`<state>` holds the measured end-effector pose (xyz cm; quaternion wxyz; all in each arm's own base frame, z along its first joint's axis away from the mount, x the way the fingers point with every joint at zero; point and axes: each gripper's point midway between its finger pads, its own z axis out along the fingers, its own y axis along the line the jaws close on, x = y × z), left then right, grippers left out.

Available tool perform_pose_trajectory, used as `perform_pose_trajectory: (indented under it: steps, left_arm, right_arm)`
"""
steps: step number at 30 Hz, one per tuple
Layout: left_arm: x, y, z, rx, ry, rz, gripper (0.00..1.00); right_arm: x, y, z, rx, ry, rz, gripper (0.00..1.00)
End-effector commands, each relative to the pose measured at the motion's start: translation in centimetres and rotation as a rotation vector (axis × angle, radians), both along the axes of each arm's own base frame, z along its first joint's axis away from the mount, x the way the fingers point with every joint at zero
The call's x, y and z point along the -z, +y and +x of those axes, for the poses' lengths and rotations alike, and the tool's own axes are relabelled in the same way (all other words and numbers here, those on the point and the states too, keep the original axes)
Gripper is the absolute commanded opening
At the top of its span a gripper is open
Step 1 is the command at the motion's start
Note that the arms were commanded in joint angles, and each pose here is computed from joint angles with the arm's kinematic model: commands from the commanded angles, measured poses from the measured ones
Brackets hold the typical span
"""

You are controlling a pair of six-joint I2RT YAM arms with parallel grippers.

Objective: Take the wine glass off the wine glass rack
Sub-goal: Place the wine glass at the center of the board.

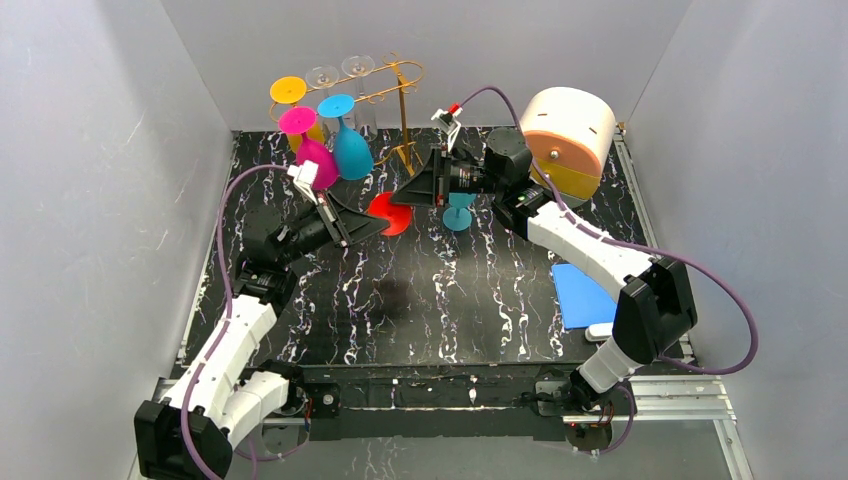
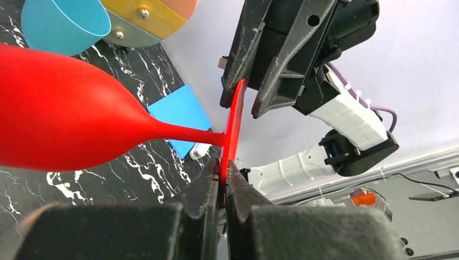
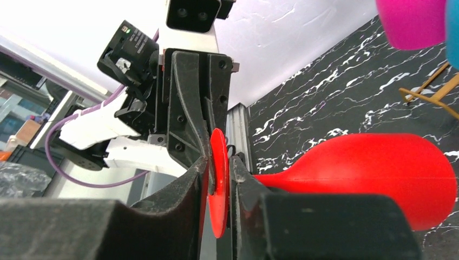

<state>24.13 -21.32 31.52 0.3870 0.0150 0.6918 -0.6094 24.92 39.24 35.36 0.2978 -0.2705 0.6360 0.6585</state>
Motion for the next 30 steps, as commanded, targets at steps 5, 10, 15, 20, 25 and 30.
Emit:
perform_pose_trajectory:
  steps: [5, 10, 15, 20, 25, 30]
  left_arm:
    - [-1.3, -0.8, -0.5, 0.123, -0.112, 0.079, 0.00]
    - [-1.0, -1.1, 0.1, 0.172, -0.103, 0.153, 0.18]
    - [-0.4, -1.1, -0.5, 0.187, -0.070, 0.152, 0.57]
    - [0.7, -1.4, -1.1, 0.208, -0.002, 0.123, 0.51]
    - [0.7, -2.4, -1.5, 0.268, 0.055, 0.067, 0.50]
    - [0.1, -2.6, -1.3, 0.265, 0.038, 0.060, 0.33]
  right_arm:
    - [-2.6, -0.8, -1.6, -0.148, -0.015, 0.003, 0.04]
    - [-2.5, -1.0, -1.0, -0.064, -0.031, 0.011, 0.01]
    - [-2.8, -1.4, -0.4, 0.014, -0.082, 0.040, 0.01]
    - [-2.4, -1.6, -0.2, 0.046, -0.104, 0.062, 0.01]
    - [-2.2, -1.9, 0.0, 0.079, -0.133, 0.076, 0.01]
    - [-2.1, -2.0, -0.1, 0.083, -0.164, 0.079, 0.01]
